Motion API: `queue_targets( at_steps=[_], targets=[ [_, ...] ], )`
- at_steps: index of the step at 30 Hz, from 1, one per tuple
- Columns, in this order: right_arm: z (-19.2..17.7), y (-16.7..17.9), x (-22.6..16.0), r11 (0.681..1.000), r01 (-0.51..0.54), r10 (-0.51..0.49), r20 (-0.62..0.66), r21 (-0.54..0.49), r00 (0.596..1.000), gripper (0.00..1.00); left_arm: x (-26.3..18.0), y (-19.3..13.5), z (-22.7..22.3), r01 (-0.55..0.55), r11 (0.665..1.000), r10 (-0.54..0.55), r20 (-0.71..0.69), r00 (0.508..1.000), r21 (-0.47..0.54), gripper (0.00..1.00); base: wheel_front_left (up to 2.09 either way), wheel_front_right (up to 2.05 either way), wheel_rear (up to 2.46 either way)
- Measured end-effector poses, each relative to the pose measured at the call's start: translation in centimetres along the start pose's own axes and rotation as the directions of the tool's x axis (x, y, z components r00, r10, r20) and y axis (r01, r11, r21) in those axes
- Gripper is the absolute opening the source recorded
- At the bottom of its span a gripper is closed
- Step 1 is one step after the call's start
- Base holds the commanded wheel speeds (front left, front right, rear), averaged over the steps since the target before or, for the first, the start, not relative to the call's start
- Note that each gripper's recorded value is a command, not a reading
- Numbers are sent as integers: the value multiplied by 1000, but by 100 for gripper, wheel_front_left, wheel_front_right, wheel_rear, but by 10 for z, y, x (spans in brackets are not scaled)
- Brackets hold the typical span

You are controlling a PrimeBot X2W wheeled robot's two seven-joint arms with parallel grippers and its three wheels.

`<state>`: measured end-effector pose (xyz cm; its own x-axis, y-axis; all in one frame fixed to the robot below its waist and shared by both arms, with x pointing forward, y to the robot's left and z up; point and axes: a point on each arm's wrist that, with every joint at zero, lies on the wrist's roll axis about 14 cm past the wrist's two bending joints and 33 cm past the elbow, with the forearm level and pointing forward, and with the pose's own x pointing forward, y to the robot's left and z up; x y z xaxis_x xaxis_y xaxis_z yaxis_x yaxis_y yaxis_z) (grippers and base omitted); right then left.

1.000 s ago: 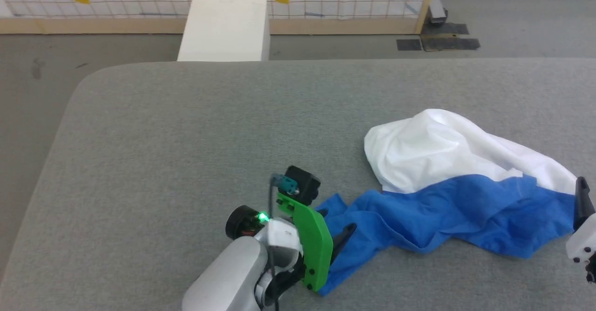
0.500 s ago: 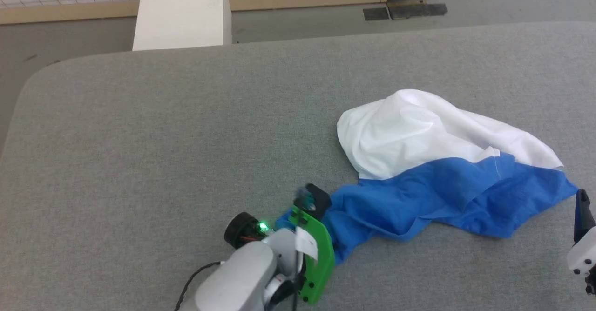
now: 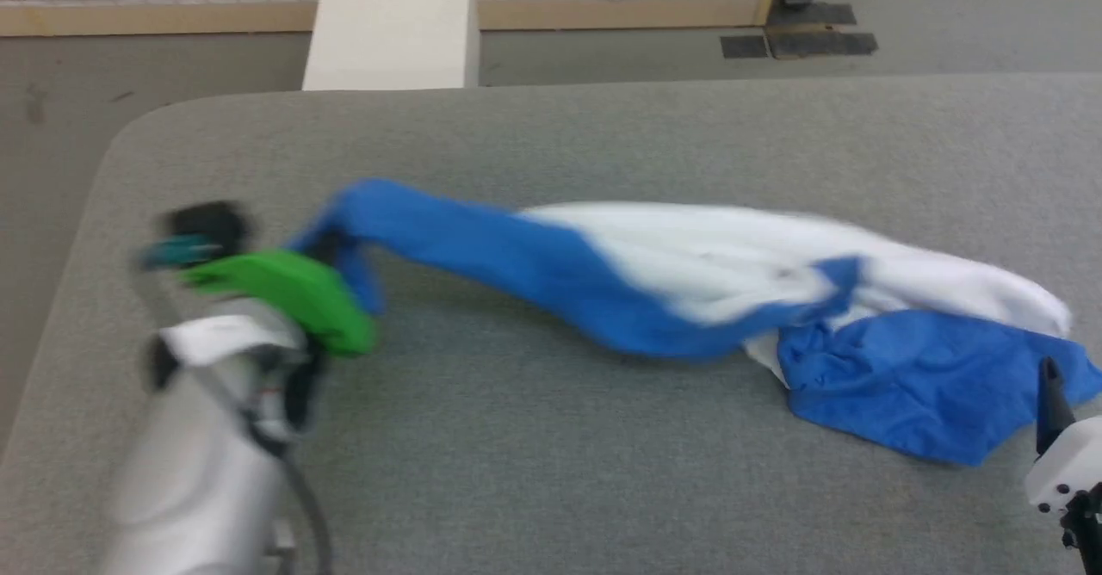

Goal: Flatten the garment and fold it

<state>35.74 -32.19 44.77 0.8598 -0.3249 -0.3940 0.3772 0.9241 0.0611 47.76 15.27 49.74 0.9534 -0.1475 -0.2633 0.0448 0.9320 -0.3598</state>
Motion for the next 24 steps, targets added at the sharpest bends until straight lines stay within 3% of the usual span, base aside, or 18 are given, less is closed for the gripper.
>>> queue_targets(
  at_steps=[3,6,11,12,13,14,18,20,24],
  targets=[
    [1,10,2,1000,-25,25,2,-8,1000,100,-19,68,25,-192,980,196,86,977,-60,0,0,0,0],
    [2,16,4,999,-41,41,3,-14,999,100,-48,127,23,-352,927,364,88,927,-128,0,0,0,0],
    [0,27,8,997,-66,66,-7,-30,998,100,-83,177,0,-484,851,501,41,864,-203,0,0,0,0],
    [-1,29,9,997,-72,72,-11,-32,997,100,-86,180,-4,-494,844,510,30,859,-207,11,0,0,0],
    [-2,32,9,996,-79,79,-15,-35,997,100,-87,181,-6,-496,841,513,28,858,-216,63,0,0,0],
    [-3,35,10,996,-86,85,-18,-37,996,100,-87,179,-4,-483,843,506,44,861,-236,100,0,0,0],
    [-5,46,9,992,-120,119,-24,-41,993,100,-85,155,29,-364,897,420,229,878,-249,100,0,0,0],
    [-3,53,8,989,-139,138,-12,-41,990,100,-94,145,49,-331,924,379,358,853,-191,100,0,0,0],
    [2,72,6,979,-192,192,-1,-65,981,100,-107,122,53,-302,953,280,449,849,-23,100,0,0,0]
  ],
)
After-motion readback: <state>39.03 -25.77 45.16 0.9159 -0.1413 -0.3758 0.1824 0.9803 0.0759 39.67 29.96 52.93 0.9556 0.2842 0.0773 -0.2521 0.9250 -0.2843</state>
